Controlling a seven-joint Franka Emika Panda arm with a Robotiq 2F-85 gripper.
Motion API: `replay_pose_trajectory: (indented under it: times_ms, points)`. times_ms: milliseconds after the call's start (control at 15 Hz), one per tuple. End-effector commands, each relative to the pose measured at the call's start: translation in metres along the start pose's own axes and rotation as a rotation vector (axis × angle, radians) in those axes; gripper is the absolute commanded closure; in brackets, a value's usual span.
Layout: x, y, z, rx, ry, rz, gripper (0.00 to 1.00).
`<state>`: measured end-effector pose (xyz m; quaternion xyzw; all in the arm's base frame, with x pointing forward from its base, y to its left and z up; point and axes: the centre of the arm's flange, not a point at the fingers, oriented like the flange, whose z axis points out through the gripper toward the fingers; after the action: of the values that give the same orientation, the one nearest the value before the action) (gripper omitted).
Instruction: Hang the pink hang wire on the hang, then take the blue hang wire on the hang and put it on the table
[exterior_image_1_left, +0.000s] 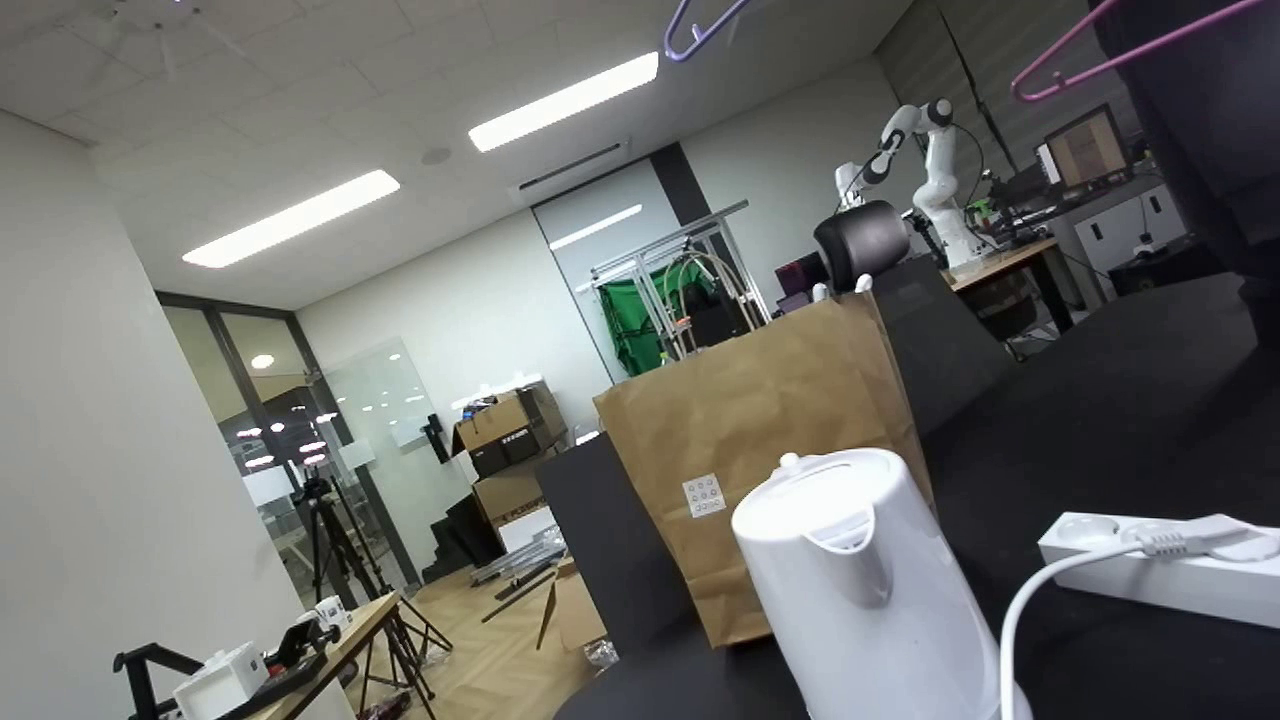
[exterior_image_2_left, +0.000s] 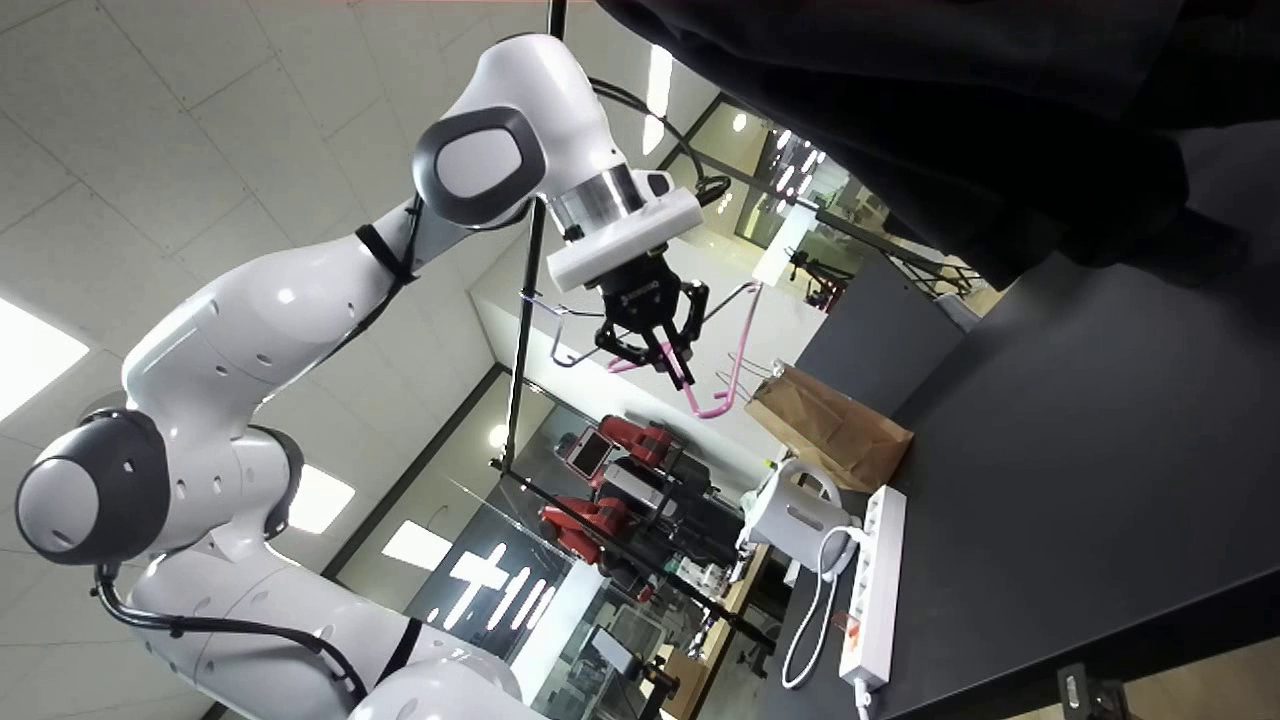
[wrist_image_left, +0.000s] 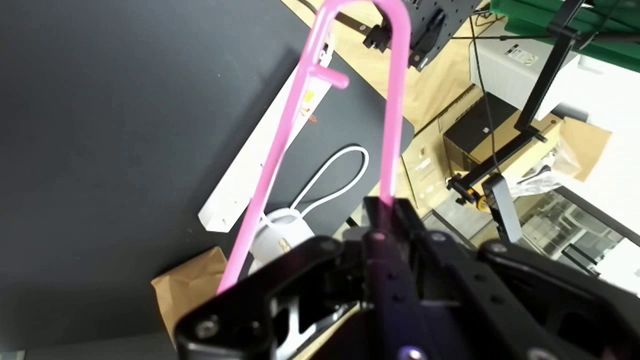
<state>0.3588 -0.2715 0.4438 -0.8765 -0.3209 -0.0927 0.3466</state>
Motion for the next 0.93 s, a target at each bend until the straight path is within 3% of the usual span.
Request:
replay_pose_trajectory:
  times_ms: [0, 133, 200, 867]
  points:
    - [0.031, -0.006, -0.041, 0.013, 0.070, -0.006, 0.98]
    - [0.044, -0.010, -0.055, 0.014, 0.087, -0.022, 0.98]
    - [0.028, -0.013, -0.032, 0.006, 0.076, -0.041, 0.92]
    - [0.036, -0.011, -0.040, 0.009, 0.080, -0.046, 0.92]
